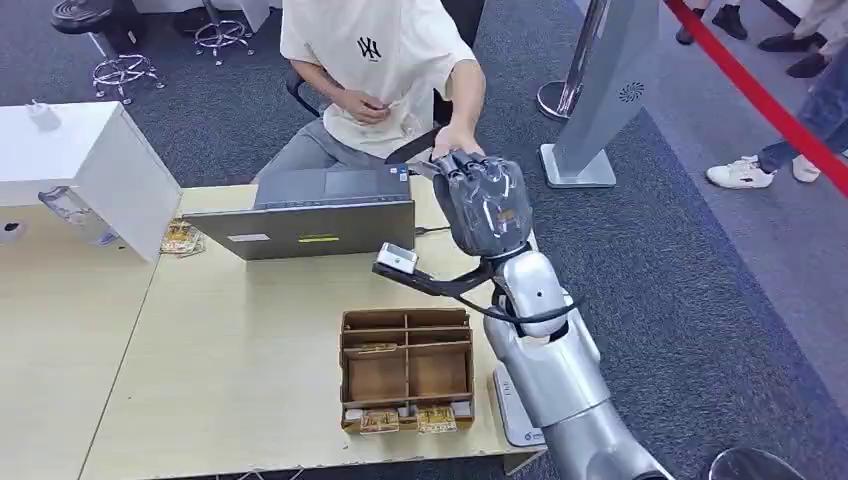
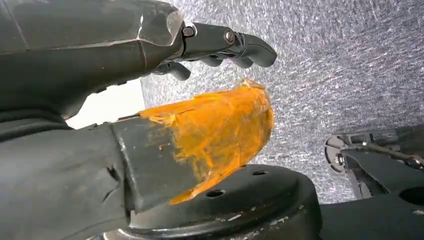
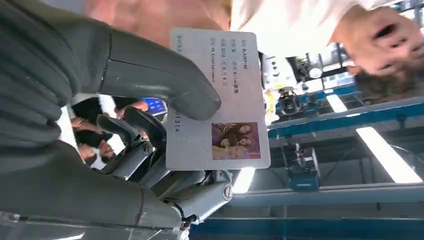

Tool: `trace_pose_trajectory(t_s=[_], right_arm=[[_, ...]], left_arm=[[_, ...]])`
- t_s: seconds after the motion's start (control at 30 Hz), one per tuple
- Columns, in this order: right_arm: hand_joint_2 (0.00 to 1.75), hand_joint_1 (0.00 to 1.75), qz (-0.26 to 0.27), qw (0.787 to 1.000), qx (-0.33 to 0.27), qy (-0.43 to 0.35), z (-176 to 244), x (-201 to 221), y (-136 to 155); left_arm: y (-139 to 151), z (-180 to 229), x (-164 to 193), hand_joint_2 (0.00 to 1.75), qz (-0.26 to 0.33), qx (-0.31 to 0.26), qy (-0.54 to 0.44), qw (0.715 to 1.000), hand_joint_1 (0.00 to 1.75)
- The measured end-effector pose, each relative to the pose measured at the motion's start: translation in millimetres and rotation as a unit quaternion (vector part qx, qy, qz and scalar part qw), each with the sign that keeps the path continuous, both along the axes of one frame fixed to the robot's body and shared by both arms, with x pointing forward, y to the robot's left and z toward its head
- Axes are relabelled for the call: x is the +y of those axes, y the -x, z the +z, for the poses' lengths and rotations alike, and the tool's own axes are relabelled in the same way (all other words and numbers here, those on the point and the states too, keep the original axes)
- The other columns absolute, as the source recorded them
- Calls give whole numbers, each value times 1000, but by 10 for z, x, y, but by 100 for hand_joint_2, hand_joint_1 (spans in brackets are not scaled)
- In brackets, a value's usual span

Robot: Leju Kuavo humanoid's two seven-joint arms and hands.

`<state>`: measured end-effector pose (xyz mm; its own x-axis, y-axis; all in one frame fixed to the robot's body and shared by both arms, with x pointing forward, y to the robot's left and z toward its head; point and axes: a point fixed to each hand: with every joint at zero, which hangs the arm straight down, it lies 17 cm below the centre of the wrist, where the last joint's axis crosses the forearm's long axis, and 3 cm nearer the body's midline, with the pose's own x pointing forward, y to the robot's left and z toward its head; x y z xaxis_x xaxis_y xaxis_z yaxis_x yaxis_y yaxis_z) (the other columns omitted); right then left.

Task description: Pass the card to the sensor for recognition and then transmit it.

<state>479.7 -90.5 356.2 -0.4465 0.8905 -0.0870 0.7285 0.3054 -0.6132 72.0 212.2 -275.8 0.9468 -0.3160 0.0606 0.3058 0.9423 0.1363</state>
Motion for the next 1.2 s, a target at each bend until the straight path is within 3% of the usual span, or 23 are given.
trace_pose_trajectory(t_s=[0.27,0.3,0.33,0.7,0.9,1.2], right_arm=[[175,175,-44,999,6,-14,130,-99,-234],[175,145,-50,999,7,-16,137,-127,-259],[175,0,-54,998,8,-16,142,-143,-276],[175,0,-73,997,12,-11,78,-272,-331],[175,0,-36,999,-6,-18,93,-293,-69],[175,0,51,994,-46,-86,144,-361,566]], left_arm=[[-58,6,29,0,-20,-2,-4,1000,0],[-71,7,35,0,-22,-3,-5,1000,0],[-83,8,39,0,-24,-4,-6,1000,0],[-142,13,76,0,-23,-8,-10,1000,0],[-139,11,94,0,-19,-8,-12,1000,0],[-133,8,114,0,1,-15,-16,1000,0]])
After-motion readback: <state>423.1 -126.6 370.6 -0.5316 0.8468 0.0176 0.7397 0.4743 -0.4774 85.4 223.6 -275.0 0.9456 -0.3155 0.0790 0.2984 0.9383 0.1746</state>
